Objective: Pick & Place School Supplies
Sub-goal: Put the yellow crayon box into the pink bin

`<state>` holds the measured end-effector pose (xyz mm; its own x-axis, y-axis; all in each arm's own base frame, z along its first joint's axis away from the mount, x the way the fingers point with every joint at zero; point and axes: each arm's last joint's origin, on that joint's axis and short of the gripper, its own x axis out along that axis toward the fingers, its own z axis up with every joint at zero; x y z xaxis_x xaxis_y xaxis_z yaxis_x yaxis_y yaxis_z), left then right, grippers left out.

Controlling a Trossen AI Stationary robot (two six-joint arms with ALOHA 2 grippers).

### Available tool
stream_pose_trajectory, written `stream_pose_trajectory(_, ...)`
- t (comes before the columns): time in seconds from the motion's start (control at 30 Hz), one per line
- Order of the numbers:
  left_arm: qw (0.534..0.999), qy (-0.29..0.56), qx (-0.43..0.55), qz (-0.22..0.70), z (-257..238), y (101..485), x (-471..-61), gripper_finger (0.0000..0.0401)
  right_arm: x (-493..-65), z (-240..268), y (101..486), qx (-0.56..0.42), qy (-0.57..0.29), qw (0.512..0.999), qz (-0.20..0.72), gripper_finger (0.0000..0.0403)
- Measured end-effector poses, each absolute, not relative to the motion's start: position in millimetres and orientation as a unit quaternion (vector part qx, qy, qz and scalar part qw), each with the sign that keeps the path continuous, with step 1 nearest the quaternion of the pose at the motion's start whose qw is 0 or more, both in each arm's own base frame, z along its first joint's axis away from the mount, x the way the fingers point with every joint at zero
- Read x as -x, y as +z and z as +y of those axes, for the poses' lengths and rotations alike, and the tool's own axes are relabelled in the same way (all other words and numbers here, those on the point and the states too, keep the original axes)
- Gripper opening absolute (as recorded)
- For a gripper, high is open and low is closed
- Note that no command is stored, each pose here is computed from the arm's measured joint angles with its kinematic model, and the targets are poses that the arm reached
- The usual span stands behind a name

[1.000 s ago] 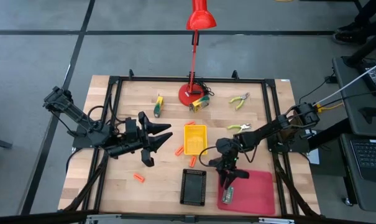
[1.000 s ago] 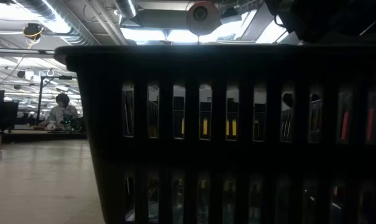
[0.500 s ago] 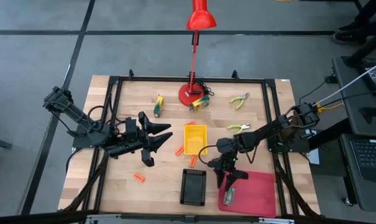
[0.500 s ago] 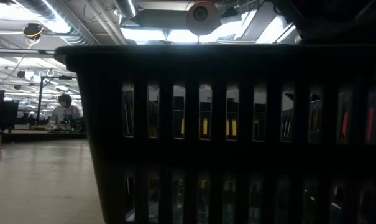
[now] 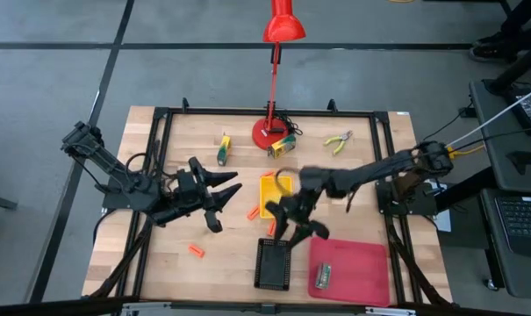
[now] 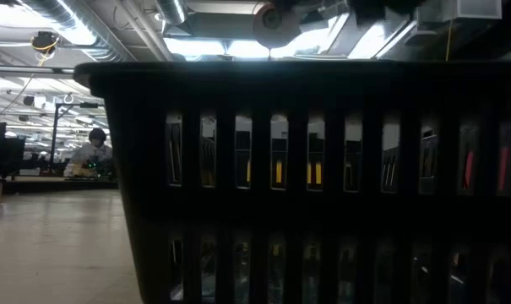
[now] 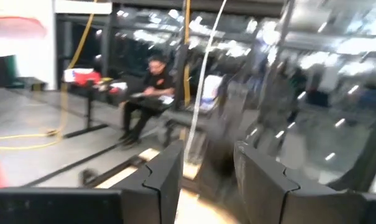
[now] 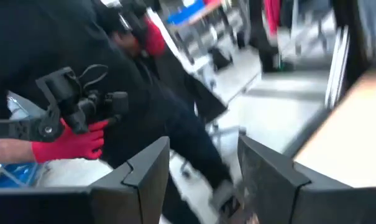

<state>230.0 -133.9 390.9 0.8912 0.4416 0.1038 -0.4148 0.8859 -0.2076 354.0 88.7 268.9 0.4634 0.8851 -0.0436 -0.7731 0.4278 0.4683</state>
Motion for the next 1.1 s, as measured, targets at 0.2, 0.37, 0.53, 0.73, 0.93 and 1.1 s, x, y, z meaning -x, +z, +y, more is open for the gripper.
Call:
stream_pose_trajectory(0.2, 0.954, 0.294, 0.062, -0.008, -133, 372, -220, 0.0139, -337, 66, 344, -0.076, 0.394, 0.907, 0.126, 0.0194)
stream_pose_trajectory(0.37, 0.941, 0.335, 0.041, 0.039, -126, 349, -212, 0.0139, -312, 50, 391, 0.055, 0.211, 0.952, 0.216, 0.0194)
stream_pose_trajectory(0.53, 0.914, 0.388, 0.090, 0.079, -101, 322, -206, 0.0139, -299, 44, 411, 0.031, 0.131, 0.955, 0.263, 0.0194)
stream_pose_trajectory(0.73, 0.829, 0.467, 0.182, 0.250, -53, 294, -197, 0.0139, -296, 48, 413, -0.054, 0.113, 0.954, 0.272, 0.0194)
stream_pose_trajectory(0.93, 0.730, 0.554, 0.276, 0.290, -7, 287, -198, 0.0153, -298, 47, 418, -0.109, 0.079, 0.959, 0.248, 0.0194)
stream_pose_trajectory(1.1, 0.703, 0.541, 0.339, 0.314, 37, 287, -209, 0.0180, -295, 45, 421, -0.135, 0.071, 0.957, 0.245, 0.0194)
